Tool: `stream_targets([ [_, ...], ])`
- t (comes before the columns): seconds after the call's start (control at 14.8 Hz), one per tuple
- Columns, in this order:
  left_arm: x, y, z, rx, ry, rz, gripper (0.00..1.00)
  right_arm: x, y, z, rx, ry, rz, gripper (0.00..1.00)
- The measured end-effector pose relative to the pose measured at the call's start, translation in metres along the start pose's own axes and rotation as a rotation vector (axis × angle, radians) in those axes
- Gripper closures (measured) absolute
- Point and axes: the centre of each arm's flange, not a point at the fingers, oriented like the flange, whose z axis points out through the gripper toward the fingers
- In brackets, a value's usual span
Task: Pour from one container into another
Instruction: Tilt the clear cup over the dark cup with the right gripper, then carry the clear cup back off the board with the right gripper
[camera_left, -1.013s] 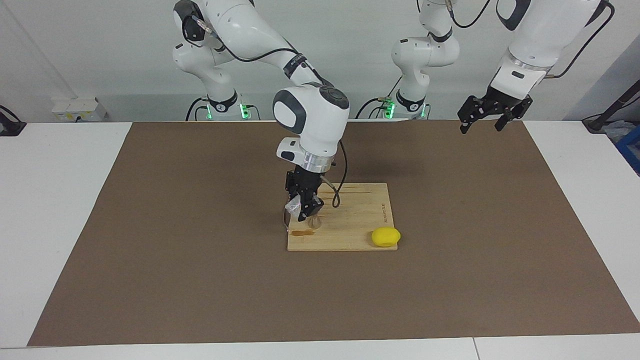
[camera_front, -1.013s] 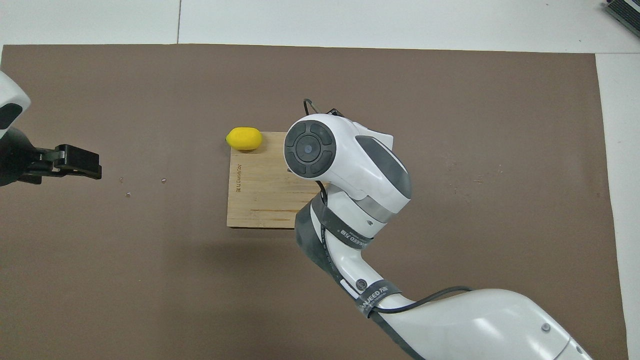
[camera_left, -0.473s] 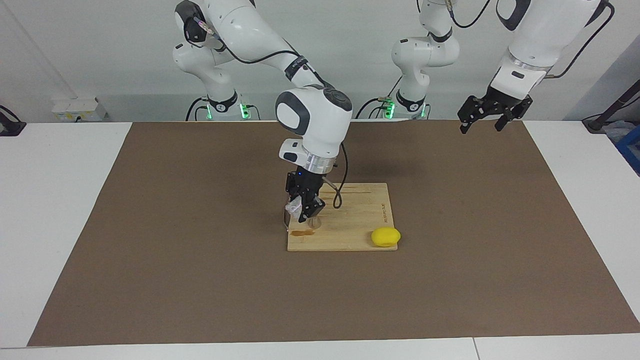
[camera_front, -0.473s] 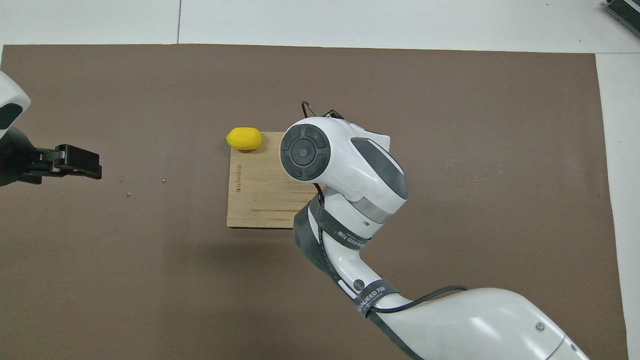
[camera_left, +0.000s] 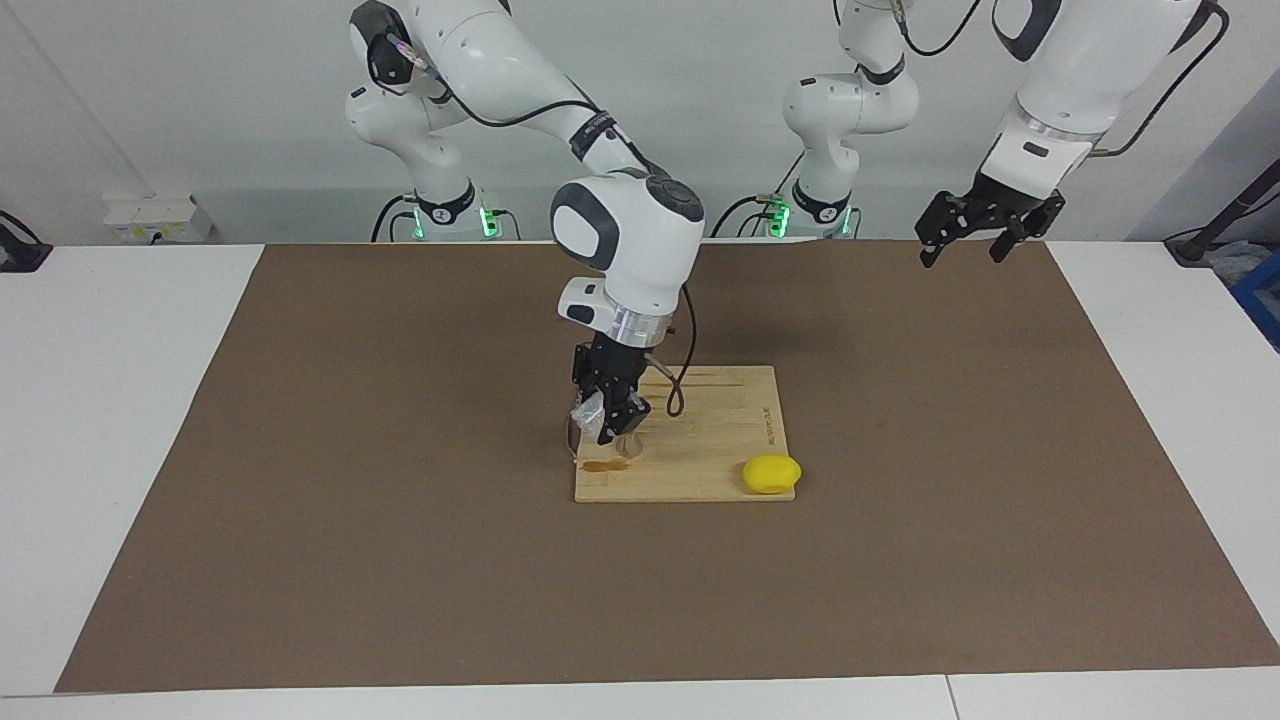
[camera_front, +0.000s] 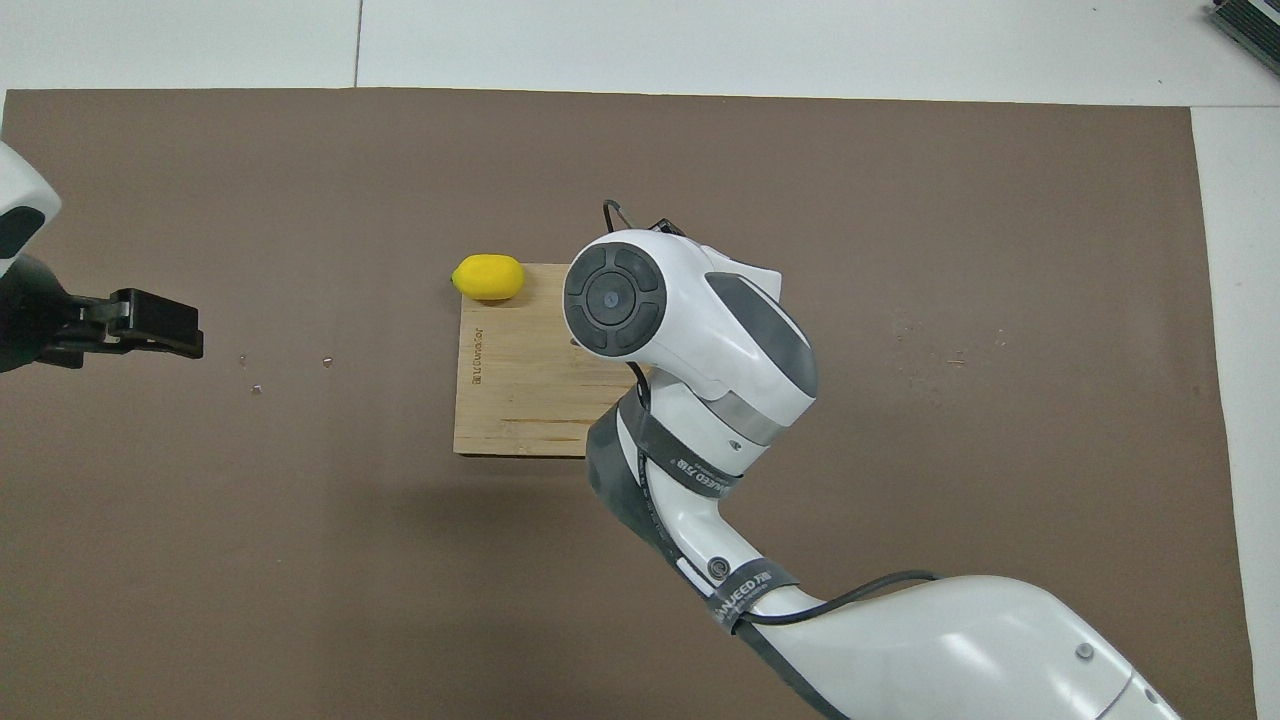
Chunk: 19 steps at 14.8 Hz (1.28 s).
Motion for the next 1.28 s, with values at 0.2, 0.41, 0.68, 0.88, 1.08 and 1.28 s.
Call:
stream_targets([
  [0.2,0.000,0.000,0.000,0.000,0.000,0.000,0.00,0.002,0.000,-0.002,-0.007,-0.043,0.027,0.49],
  [0.41,0.000,0.000,0.000,0.000,0.000,0.000,0.00,0.019,0.000,-0.003,-0.016,-0.092,0.080,0.49],
  [0.68,0.000,0.000,0.000,0.000,0.000,0.000,0.00,0.043,0.001,-0.006,-0.032,-0.186,0.163,0.49],
  [0.88,0.000,0.000,0.000,0.000,0.000,0.000,0.00,0.062,0.002,-0.002,-0.051,-0.272,0.232,0.49],
  [1.08,0.000,0.000,0.000,0.000,0.000,0.000,0.00,0.087,0.001,0.004,-0.048,-0.387,0.299,0.49],
  [1.28,0.000,0.000,0.000,0.000,0.000,0.000,0.00,0.120,0.006,0.017,-0.056,-0.496,0.347,0.49],
])
